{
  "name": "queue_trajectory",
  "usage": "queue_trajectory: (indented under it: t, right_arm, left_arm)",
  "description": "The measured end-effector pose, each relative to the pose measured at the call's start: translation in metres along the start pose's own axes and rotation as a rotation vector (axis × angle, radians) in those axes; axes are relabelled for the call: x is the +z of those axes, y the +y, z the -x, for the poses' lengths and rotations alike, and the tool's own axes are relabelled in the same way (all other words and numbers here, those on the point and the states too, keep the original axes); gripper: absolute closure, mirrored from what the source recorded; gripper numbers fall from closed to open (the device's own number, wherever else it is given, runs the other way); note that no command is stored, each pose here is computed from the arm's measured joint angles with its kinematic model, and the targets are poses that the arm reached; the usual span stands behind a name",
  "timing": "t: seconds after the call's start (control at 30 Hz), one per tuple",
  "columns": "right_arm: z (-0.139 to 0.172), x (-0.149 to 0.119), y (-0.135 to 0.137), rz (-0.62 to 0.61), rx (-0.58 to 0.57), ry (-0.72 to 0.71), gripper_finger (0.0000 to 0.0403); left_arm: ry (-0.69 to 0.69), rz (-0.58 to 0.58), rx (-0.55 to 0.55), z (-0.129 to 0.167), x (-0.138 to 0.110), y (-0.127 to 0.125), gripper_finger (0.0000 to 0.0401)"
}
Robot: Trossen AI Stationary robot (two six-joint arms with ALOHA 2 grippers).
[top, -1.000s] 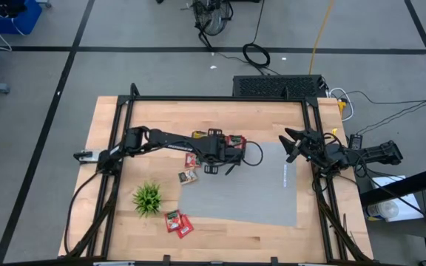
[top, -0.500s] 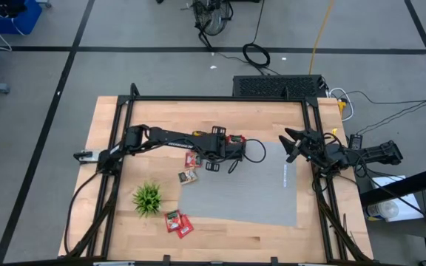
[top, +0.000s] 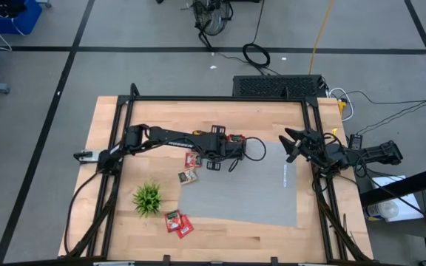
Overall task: Pick & Place Tea
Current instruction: Put the gold tea bag into the middle section of the wooden organizer
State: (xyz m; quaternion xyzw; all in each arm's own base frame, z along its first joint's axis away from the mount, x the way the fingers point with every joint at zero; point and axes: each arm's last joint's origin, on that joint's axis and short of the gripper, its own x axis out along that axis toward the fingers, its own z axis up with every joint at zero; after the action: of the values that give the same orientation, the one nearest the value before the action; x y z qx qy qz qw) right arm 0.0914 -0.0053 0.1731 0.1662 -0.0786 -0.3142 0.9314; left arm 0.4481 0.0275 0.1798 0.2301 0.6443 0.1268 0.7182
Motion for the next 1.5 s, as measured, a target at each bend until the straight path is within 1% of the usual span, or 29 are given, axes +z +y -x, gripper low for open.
queue_trajectory:
  t: [0.13, 0.27, 0.5, 0.7, 0.9, 1.17, 1.33, 1.43, 1.5]
  right_arm:
    - [0.000, 0.000, 0.000, 0.000, 0.000, 0.000, 0.0161]
    - [0.000, 0.000, 0.000, 0.000, 0.000, 0.000, 0.0161]
    - [0.000, 0.000, 0.000, 0.000, 0.000, 0.000, 0.0161]
    - [0.000, 0.000, 0.000, 0.000, 0.000, 0.000, 0.0161]
    - [0.000, 0.000, 0.000, 0.000, 0.000, 0.000, 0.0161]
    - [0.000, 0.000, 0.000, 0.000, 0.000, 0.000, 0.0161]
    - [0.000, 0.000, 0.000, 0.000, 0.000, 0.000, 0.0161]
    - [0.000, 0.000, 0.000, 0.000, 0.000, 0.000, 0.0161]
    - [0.000, 0.000, 0.000, -0.001, 0.000, -0.001, 0.0161]
  left_arm:
    - [0.018, -0.002, 0.000, 0.003, -0.001, -0.002, 0.0228]
    - [0.026, 0.005, -0.008, 0.008, -0.001, 0.000, 0.0217]
    - [0.014, 0.018, -0.058, 0.023, 0.003, 0.008, 0.0215]
    - [0.022, 0.020, -0.060, 0.032, 0.003, 0.013, 0.0215]
    - [0.032, 0.017, -0.093, 0.031, 0.001, 0.014, 0.0215]
    - [0.035, 0.026, -0.095, 0.030, 0.000, 0.017, 0.0215]
    - [-0.033, 0.059, -0.107, 0.028, 0.007, 0.018, 0.0215]
    - [-0.056, 0.071, -0.127, 0.027, 0.009, 0.019, 0.0215]
    - [-0.055, 0.075, -0.141, 0.021, 0.010, 0.019, 0.0215]
